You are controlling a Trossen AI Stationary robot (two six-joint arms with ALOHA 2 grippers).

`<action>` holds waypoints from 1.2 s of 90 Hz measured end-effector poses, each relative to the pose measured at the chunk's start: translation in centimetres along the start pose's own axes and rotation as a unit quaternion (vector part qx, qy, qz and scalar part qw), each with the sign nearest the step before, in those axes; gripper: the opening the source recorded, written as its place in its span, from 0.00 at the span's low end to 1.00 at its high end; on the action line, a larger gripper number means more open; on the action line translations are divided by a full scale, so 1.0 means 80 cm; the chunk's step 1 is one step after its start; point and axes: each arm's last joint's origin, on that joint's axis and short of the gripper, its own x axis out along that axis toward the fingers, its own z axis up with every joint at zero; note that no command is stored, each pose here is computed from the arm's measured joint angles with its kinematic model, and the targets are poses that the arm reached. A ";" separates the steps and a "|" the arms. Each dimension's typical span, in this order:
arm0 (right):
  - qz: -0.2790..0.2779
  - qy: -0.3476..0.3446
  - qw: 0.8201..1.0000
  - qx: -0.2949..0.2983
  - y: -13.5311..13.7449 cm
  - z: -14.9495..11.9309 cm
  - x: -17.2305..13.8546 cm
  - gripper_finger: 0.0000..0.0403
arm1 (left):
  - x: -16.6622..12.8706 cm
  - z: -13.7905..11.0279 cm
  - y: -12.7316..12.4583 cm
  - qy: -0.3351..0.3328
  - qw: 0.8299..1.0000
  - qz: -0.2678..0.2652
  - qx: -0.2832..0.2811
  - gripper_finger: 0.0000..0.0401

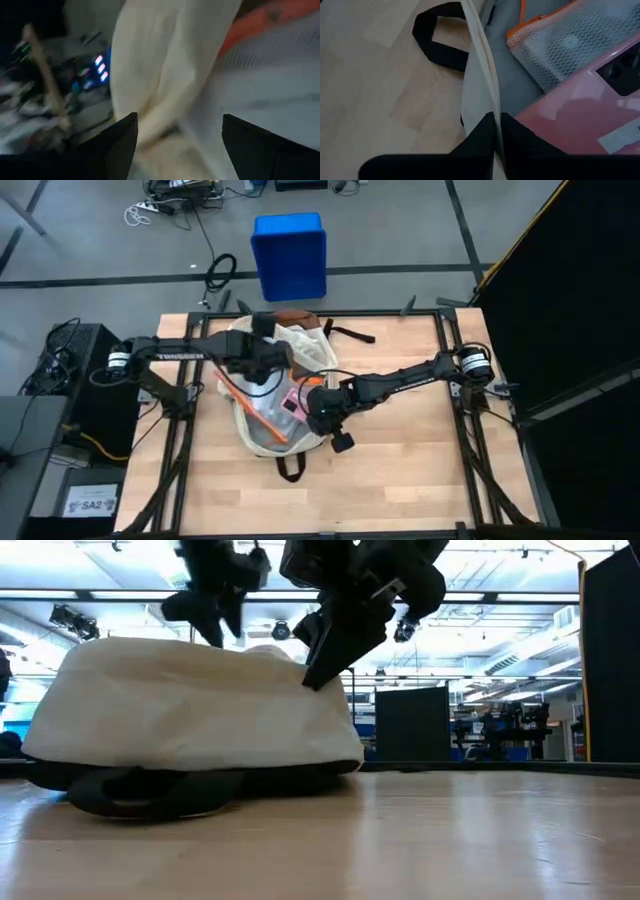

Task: Unpack backpack
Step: Close the white backpack

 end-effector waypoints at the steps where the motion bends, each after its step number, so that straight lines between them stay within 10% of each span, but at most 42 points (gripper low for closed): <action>1: 0.000 0.000 1.000 0.000 0.000 0.000 0.000 0.00 | 0.001 0.000 0.002 -0.004 1.000 -0.001 -0.001 0.63; 37: 0.003 0.007 1.000 -0.003 0.001 -0.001 0.000 0.00 | 0.045 -0.039 0.036 0.034 0.997 -0.060 -0.030 0.63; 108: 0.005 0.002 1.000 0.012 -0.001 -0.001 0.000 0.00 | 0.070 -0.136 0.054 -0.073 0.956 -0.025 -0.284 0.63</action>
